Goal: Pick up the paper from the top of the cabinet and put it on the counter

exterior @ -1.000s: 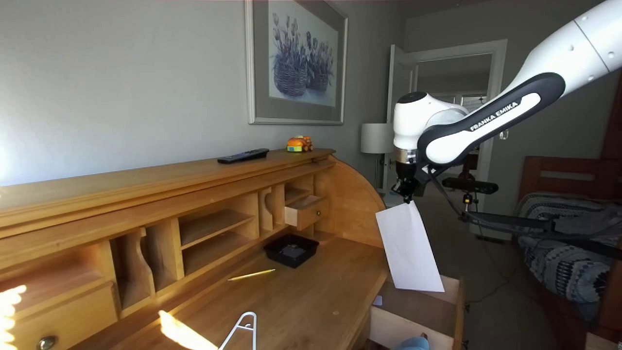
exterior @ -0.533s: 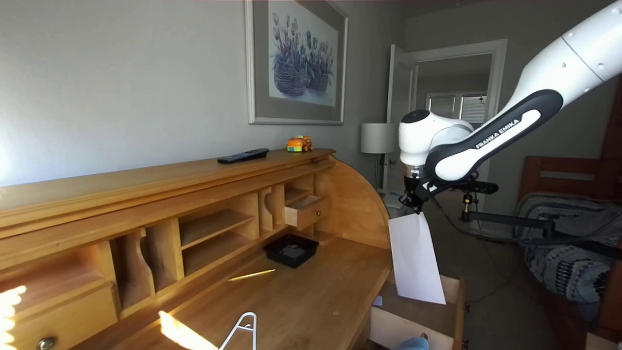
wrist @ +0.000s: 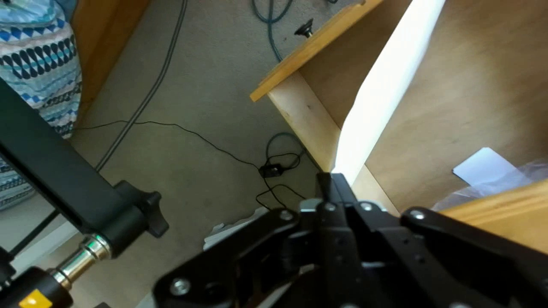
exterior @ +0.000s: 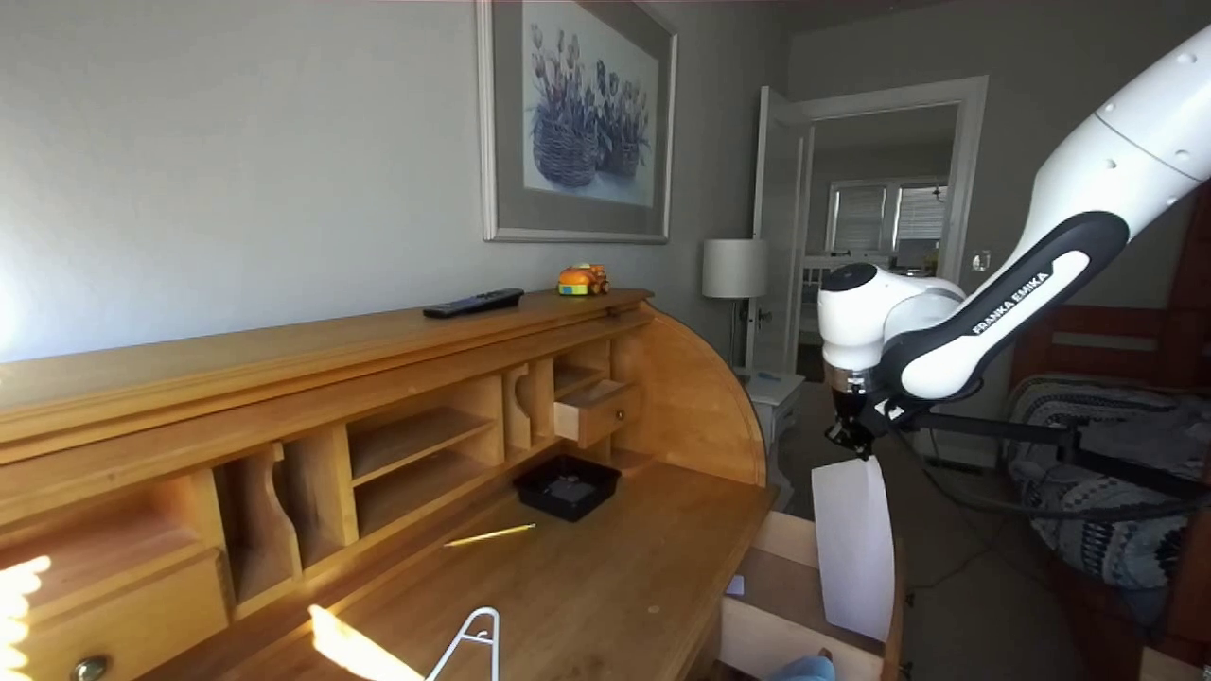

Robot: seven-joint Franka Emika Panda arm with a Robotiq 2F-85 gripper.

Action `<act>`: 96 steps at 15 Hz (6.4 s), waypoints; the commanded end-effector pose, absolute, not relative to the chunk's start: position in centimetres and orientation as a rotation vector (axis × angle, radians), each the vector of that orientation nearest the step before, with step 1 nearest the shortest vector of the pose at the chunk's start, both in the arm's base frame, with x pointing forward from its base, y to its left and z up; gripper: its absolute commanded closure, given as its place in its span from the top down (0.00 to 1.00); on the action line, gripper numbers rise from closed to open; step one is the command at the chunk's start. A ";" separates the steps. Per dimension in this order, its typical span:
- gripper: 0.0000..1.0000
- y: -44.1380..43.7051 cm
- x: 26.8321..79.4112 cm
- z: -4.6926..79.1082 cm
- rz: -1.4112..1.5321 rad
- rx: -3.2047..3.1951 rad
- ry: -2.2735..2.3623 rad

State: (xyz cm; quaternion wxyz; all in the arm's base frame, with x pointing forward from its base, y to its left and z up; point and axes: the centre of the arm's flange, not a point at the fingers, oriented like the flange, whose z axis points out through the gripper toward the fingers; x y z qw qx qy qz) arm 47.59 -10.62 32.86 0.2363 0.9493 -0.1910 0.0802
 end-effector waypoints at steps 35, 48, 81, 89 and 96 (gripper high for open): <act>0.00 -3.0 37.9 16.7 0.556 2.308 -0.640; 0.00 -1.6 41.5 15.4 0.618 2.385 -0.648; 0.00 -2.6 41.8 6.7 0.392 2.441 -0.553; 0.61 -0.4 42.3 10.9 0.432 2.575 -0.408; 1.00 -0.2 40.9 17.1 0.351 2.683 -0.244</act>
